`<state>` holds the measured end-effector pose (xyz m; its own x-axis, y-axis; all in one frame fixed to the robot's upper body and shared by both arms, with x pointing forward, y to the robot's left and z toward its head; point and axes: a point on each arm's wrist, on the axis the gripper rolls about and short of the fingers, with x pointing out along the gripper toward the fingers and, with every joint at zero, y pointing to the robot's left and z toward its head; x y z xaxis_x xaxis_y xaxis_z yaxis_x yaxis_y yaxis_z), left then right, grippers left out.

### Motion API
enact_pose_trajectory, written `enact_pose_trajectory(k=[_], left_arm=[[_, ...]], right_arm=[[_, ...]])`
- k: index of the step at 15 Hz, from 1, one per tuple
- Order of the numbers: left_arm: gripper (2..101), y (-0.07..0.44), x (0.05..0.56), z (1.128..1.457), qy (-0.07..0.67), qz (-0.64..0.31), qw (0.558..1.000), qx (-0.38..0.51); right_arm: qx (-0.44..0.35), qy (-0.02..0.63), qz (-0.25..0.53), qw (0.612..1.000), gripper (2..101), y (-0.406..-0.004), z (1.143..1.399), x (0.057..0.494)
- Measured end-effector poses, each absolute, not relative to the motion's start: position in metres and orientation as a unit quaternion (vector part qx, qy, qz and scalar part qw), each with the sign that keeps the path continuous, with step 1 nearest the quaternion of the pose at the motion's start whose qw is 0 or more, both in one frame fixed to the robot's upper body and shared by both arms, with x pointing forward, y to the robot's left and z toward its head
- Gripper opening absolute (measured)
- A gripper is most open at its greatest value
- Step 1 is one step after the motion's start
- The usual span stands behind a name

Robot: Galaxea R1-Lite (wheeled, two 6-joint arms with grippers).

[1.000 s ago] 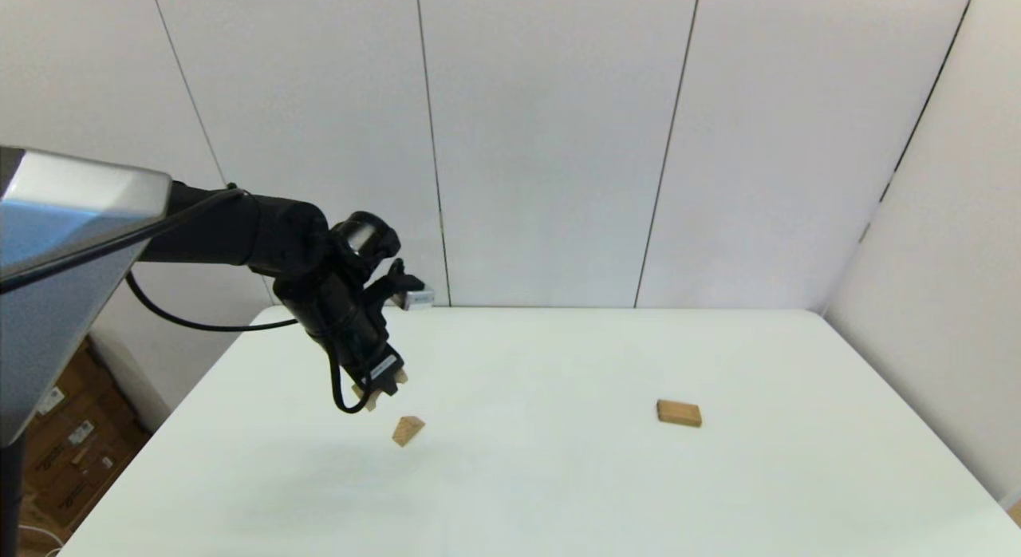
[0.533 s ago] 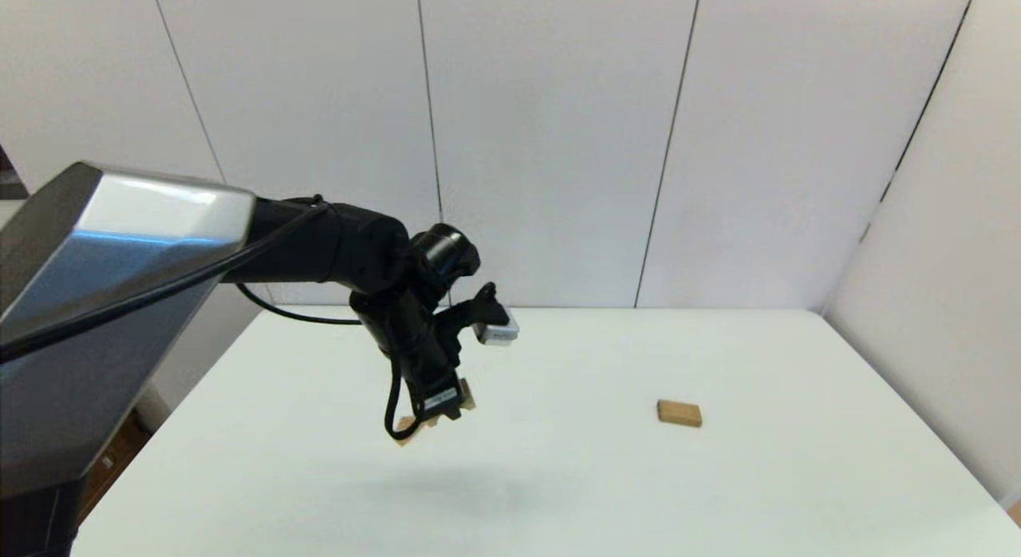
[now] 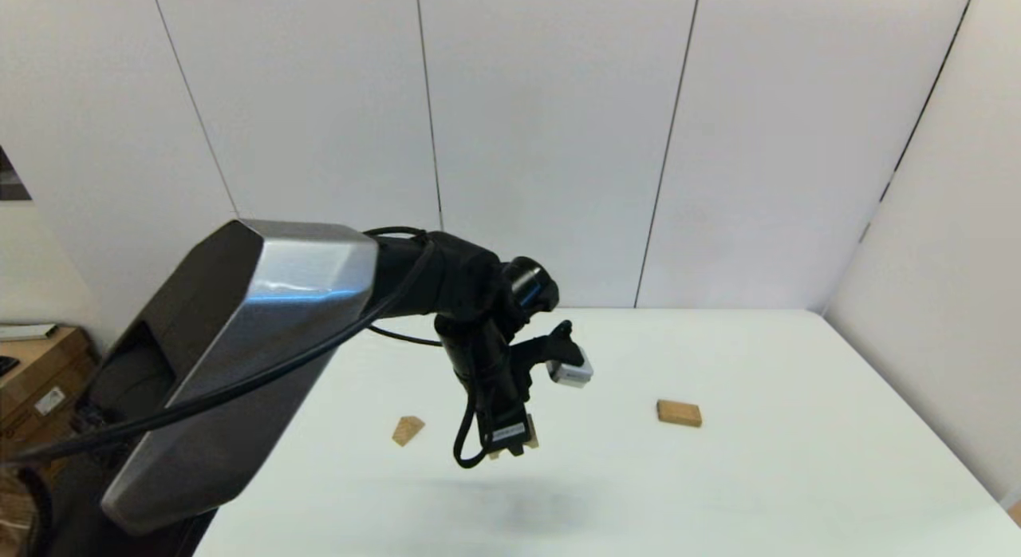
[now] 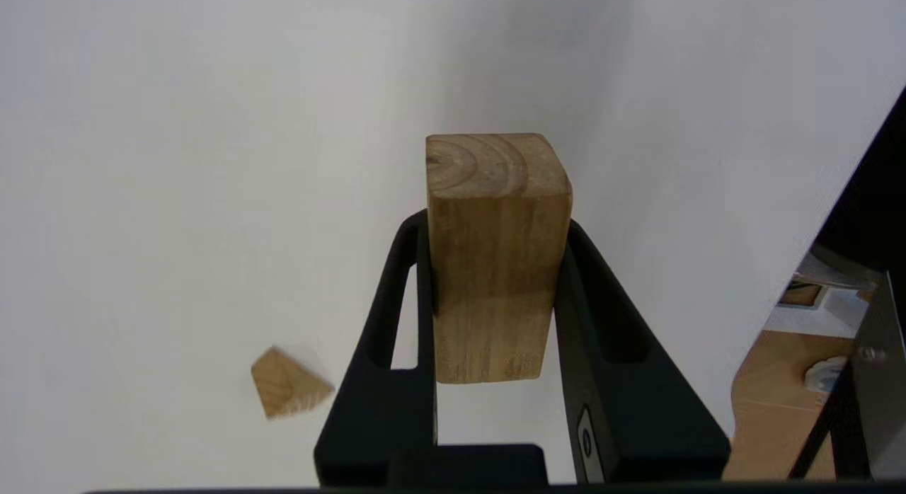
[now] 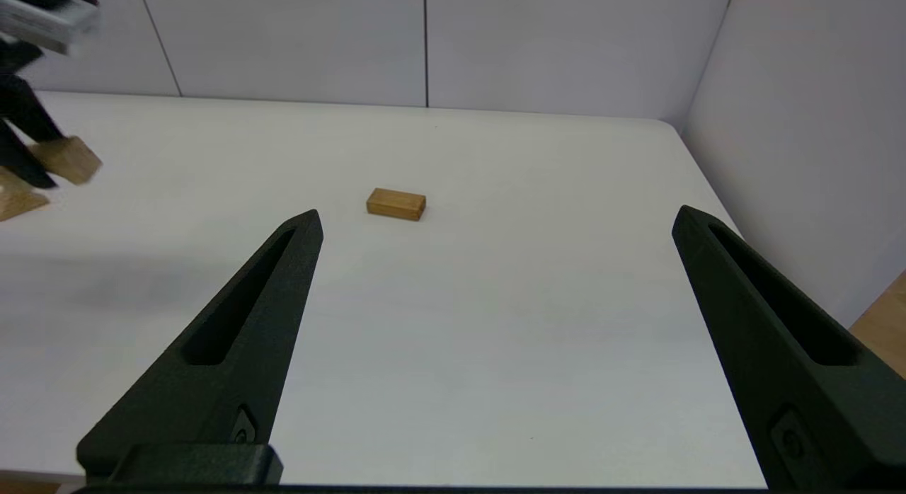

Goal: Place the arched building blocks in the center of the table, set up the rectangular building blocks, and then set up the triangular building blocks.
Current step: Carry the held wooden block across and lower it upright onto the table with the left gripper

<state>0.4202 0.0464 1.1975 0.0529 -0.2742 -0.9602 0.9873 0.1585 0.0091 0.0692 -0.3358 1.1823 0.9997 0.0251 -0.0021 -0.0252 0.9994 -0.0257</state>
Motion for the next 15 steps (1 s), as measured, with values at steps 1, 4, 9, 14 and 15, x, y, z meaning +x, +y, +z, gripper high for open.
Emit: enact_pose_trajectory(k=[1,4,9,14,15], left_arm=[[28.4,0.039,0.420,1.191,0.442,-0.526,0.605,0.402],[28.4,0.026,0.420,1.172,0.405,-0.563,0.570,0.440],[28.4,0.009,0.414,1.146,0.395,-0.583,0.549,0.451],[28.4,0.002,0.409,1.135,0.399,-0.589,0.535,0.456],[28.4,0.001,0.408,1.133,0.397,-0.591,0.532,0.458]], right_arm=[[-0.013,0.001,0.013,1.000,98.0,-0.336,1.182,0.069],[-0.013,0.001,0.013,1.000,98.0,-0.336,1.182,0.069],[-0.013,0.001,0.013,1.000,98.0,-0.336,1.182,0.069],[-0.013,0.001,0.013,1.000,98.0,-0.336,1.182,0.069],[-0.013,0.001,0.013,1.000,98.0,-0.336,1.182,0.069]])
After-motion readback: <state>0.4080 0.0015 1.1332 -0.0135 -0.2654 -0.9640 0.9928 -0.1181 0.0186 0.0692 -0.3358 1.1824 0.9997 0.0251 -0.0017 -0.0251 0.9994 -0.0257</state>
